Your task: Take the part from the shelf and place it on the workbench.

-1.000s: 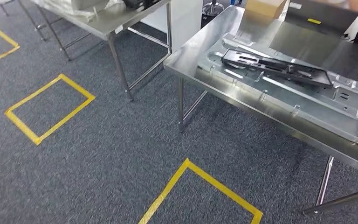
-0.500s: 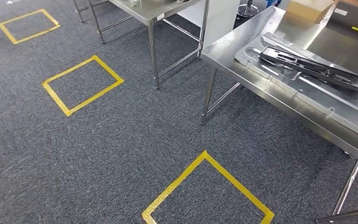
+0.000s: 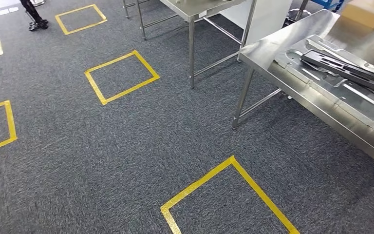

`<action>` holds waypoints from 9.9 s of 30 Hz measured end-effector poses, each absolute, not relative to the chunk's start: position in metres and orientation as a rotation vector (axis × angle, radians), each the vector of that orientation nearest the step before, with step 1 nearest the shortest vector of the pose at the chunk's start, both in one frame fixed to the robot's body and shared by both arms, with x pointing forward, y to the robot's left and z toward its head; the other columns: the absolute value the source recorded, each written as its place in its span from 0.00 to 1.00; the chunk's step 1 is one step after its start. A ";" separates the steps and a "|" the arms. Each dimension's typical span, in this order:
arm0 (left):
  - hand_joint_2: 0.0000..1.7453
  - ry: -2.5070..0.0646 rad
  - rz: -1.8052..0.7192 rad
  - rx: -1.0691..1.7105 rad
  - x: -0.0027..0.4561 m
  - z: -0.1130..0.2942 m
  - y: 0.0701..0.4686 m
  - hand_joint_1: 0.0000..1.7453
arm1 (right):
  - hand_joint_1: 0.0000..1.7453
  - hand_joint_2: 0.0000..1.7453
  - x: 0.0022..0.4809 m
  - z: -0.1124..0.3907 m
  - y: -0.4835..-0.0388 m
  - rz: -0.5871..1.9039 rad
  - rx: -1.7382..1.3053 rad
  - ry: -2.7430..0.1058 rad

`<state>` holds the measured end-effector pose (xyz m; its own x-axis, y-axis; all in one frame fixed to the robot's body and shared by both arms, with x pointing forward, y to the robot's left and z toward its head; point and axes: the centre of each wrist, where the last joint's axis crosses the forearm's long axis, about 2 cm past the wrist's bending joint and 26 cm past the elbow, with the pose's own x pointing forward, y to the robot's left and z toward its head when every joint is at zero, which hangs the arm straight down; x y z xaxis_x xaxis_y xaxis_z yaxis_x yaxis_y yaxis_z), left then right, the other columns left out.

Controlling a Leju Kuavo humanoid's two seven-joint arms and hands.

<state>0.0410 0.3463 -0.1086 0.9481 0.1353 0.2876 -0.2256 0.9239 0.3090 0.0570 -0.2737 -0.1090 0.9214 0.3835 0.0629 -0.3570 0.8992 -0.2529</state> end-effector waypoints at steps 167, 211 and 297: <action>0.00 -0.493 0.293 0.204 0.003 -0.112 0.247 0.00 | 0.00 0.00 0.029 -0.111 -0.253 0.112 -0.118 -0.115; 0.00 -0.473 0.268 0.211 0.025 -0.111 0.248 0.00 | 0.00 0.00 0.028 -0.111 -0.246 0.054 -0.100 -0.097; 0.00 -0.385 0.280 0.254 0.022 -0.110 0.244 0.00 | 0.00 0.00 0.028 -0.110 -0.237 0.065 -0.057 -0.087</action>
<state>0.0220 0.2439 -0.1105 0.8895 0.2190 0.4009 -0.3143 0.9303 0.1891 0.0282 -0.2365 -0.1100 0.9941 0.0670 0.0849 -0.0620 0.9963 -0.0598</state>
